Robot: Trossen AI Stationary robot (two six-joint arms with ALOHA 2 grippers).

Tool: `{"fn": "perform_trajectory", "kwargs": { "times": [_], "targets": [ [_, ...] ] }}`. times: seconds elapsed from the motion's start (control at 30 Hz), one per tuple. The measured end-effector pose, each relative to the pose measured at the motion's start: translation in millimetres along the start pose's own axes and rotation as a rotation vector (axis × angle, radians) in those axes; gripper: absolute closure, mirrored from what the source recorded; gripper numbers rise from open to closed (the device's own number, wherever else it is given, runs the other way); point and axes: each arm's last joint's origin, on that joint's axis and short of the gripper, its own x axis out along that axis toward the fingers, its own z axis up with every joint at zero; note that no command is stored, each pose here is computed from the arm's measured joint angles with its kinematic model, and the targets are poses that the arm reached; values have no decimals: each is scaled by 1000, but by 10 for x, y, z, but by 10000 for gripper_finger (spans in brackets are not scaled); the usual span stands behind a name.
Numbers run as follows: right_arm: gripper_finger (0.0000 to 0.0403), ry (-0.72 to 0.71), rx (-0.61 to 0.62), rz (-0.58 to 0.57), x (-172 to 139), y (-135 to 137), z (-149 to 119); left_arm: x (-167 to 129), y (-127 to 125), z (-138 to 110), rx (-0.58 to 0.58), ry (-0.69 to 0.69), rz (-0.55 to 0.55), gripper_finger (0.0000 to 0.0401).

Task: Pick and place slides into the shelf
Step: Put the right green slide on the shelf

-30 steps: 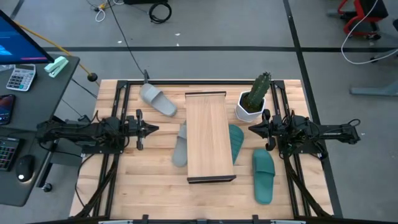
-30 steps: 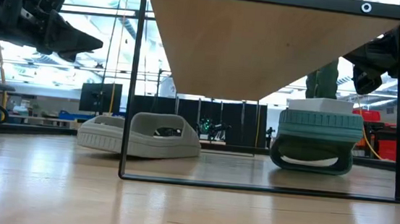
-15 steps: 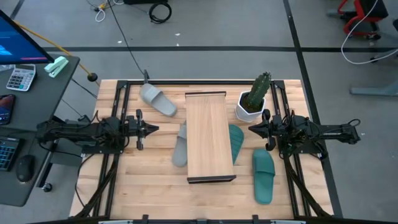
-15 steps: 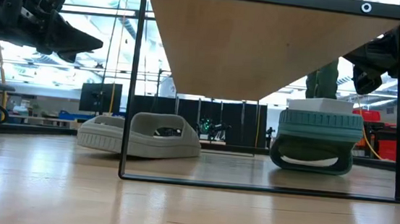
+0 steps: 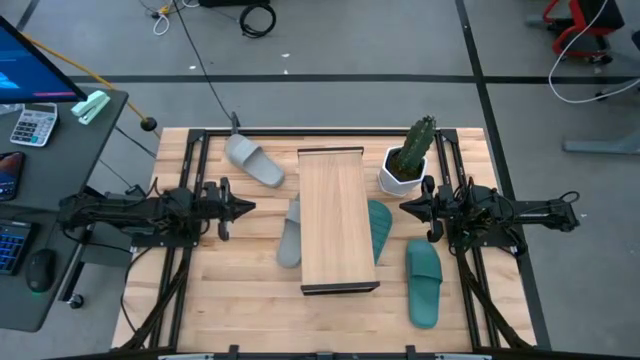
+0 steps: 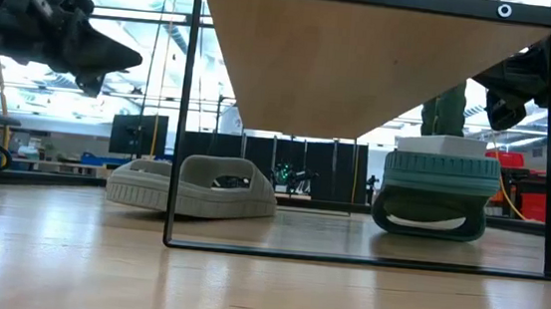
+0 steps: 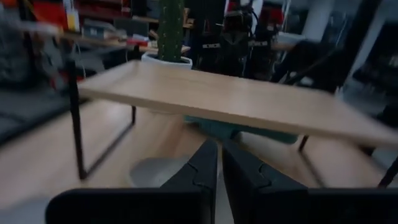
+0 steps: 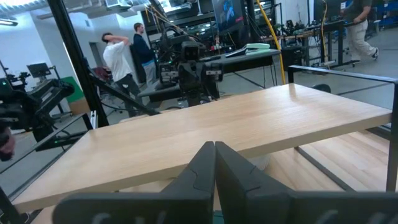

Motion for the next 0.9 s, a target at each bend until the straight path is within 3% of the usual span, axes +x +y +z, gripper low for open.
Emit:
{"fn": "perform_trajectory", "kwargs": {
  "times": [0.1, 0.2, 0.4, 0.5, 0.63, 0.8, 0.9],
  "targets": [
    [385, 0, 10, 0, 0, 0, 0, 0, 0, 0, -181, 0, 0, 381],
    [385, -6, 118, 2, 0, 2, 6, 0, 0, -1, -317, 0, 0, 385],
    [385, -26, 434, 9, 0, 5, 25, 0, -1, 3, -358, -3, -1, 377],
    [385, -29, 526, 12, 0, 6, 29, 0, 1, 17, -481, -22, 8, 372],
    [385, -33, 556, 14, 0, 7, 33, -2, 30, 24, -575, -75, 96, 375],
    [385, -69, 551, 33, -2, 15, 71, -2, 31, 26, -582, -79, 98, 384],
    [385, -103, 643, 7, -4, 6, 87, -2, 29, 34, -611, -88, 93, 384]
  ]
}}
